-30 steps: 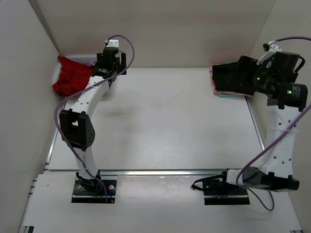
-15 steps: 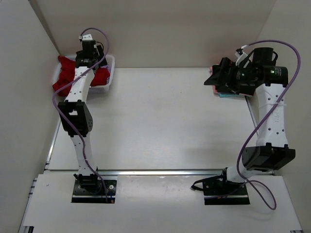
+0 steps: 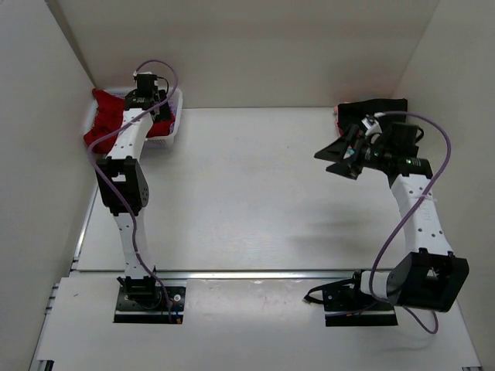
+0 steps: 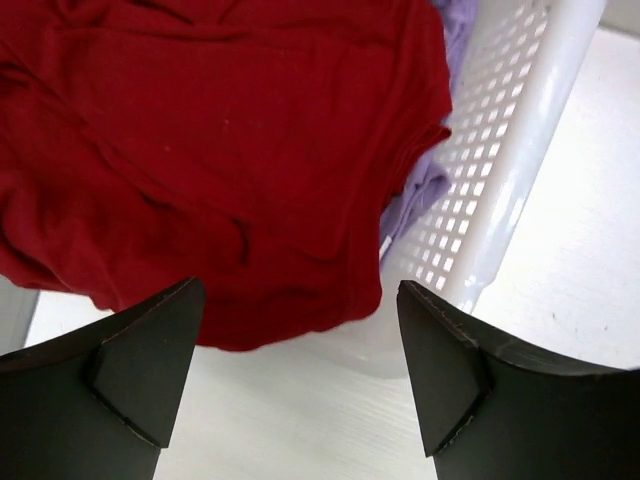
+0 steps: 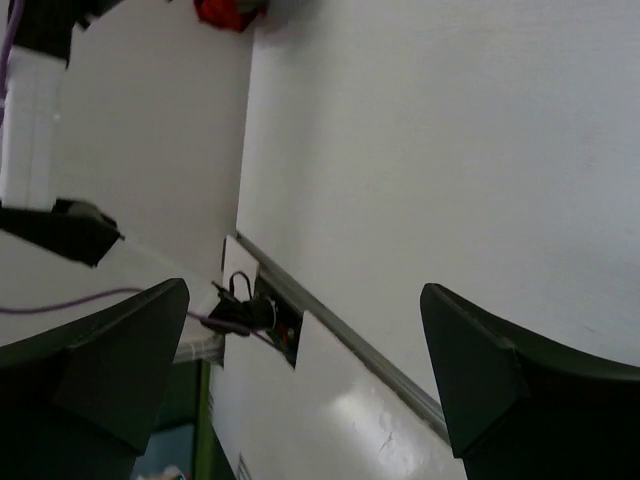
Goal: Fold and stack the t-shirts
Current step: Grab crumpled tshirt from bin with the left arm
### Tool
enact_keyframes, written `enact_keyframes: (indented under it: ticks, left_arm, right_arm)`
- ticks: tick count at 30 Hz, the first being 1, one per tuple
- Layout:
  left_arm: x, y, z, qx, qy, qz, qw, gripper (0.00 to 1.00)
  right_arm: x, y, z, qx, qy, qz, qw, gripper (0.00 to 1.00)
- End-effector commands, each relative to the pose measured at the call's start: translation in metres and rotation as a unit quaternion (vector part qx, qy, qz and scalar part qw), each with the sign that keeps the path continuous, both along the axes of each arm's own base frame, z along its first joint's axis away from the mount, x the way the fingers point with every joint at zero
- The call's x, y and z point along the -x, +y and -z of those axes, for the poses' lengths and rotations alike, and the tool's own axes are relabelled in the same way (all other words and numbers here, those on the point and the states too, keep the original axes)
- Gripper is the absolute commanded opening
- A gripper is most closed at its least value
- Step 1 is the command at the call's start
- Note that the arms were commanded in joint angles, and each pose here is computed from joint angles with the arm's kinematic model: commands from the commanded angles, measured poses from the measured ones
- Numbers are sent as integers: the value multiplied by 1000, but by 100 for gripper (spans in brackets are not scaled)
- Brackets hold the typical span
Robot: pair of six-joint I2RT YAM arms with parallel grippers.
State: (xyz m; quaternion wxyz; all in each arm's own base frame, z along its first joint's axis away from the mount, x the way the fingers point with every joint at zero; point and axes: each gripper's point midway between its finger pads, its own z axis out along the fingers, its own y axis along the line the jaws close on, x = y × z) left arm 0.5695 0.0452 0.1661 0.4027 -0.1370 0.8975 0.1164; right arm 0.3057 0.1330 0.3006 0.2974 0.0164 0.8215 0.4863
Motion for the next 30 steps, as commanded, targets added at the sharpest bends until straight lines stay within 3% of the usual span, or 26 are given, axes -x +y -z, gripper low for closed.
enact_keyframes:
  ticks: [1,7,11,16,18,22,23,24,26,27,28,30]
  left_arm:
    - [-8,26,-34,-16,-38,-23,999,89]
    - [-34,31,1,34,-46,-36,998,87]
    - [-54,29,41,43,-21,-36,998,88]
    - [-87,22,63,92,-49,-39,994,86]
    - [-89,24,79,119,-50,-57,990,81]
    - [-87,25,109,143,-37,-66,987,51]
    - [-89,26,104,143,-42,-66,987,37]
    - [-89,32,106,143,-41,-71,986,30]
    - [-96,27,91,138,-58,-68,986,11]
    - [-98,26,81,137,-67,-64,986,3]
    - [-101,25,67,136,-80,-61,986,0]
    - [-103,26,37,127,-109,-61,984,0]
  right_arm:
    - [-15,-30,-27,-50,-103,58,992,98]
    - [-13,-12,-9,-20,-77,50,996,89]
    - [-13,-13,-10,11,-81,52,995,89]
    - [-5,-7,-4,19,-57,56,997,90]
    - [1,-4,1,27,-43,53,997,88]
    - [6,-12,3,39,-28,72,996,84]
    - [7,-14,2,40,-28,73,996,72]
    - [7,-18,2,41,-27,79,996,56]
    - [6,-20,4,43,-23,83,995,36]
    - [3,-22,1,49,-32,86,995,17]
    - [1,-23,-2,52,-40,85,994,14]
    - [-4,-26,1,64,-40,82,994,16]
